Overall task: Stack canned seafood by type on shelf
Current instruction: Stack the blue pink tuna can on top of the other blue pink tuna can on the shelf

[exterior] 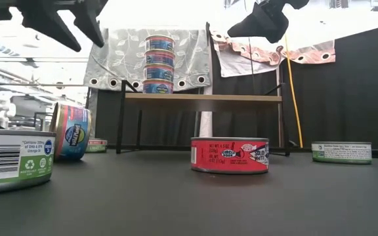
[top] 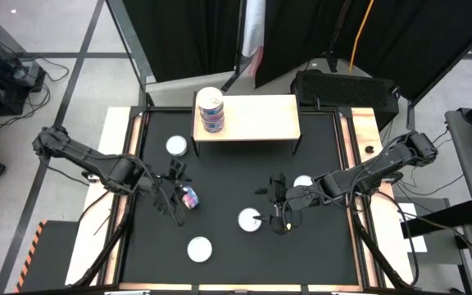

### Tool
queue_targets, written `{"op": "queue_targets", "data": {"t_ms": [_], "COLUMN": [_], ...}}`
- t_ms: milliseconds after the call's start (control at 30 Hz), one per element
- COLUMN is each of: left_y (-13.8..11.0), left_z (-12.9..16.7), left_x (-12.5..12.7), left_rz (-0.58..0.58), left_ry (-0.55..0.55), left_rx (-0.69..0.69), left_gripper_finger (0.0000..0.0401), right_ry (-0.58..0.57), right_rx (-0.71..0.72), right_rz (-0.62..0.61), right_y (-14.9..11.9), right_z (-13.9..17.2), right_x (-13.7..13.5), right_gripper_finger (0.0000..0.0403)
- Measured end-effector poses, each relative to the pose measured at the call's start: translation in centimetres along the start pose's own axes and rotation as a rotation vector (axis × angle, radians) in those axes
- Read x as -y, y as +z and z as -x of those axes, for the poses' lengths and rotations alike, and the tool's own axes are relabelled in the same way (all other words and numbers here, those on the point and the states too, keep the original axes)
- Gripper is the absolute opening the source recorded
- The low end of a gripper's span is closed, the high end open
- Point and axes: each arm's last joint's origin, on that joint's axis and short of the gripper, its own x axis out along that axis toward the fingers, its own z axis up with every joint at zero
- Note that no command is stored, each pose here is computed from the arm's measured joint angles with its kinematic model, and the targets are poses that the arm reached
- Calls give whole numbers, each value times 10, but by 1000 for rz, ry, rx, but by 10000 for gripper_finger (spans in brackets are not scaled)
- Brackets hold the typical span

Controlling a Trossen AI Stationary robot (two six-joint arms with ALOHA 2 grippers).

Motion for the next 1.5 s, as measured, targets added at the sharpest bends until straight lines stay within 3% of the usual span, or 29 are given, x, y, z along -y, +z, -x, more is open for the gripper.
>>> {"op": "queue_targets", "data": {"t_ms": [67, 133, 267, 533, 733, 833, 933, 1133, 1267, 1500], "left_y": [-1, -1, -5, -4, -10, -16, -20, -25, -23, -21], "left_z": [-1, -1, -5, -3, -3, -7, -11, -29, -50, -77], "left_x": [1, 0, -2, -6, -5, -11, -18, -20, -15, -9], "left_rz": [2, 113, 172, 259, 190, 219, 290, 238, 183, 85], "left_ry": [-1, -20, -203, -114, -137, -227, -294, -350, -424, -445], "left_rx": [-13, -10, 9, 15, -41, -48, -47, -133, -209, -291], "left_gripper_finger": [218, 219, 223, 224, 225, 247, 293, 374, 383, 383], "right_ry": [0, 0, 0, 2, 2, 2, 2, 2, 2, 2], "right_rx": [-1, -1, -1, -3, -3, -3, -3, -3, -3, -3], "right_rz": [5, 6, 2, 0, 2, 1, 1, -3, -5, -5], "right_y": [0, 0, 0, 0, 0, 0, 0, 0, 0, 0], "right_z": [0, 0, 0, 0, 0, 0, 0, 0, 0, 0], "right_x": [0, 0, 0, 0, 0, 0, 0, 0, 0, 0], "right_gripper_finger": [377, 377, 377, 377, 377, 377, 377, 377, 377, 377]}}
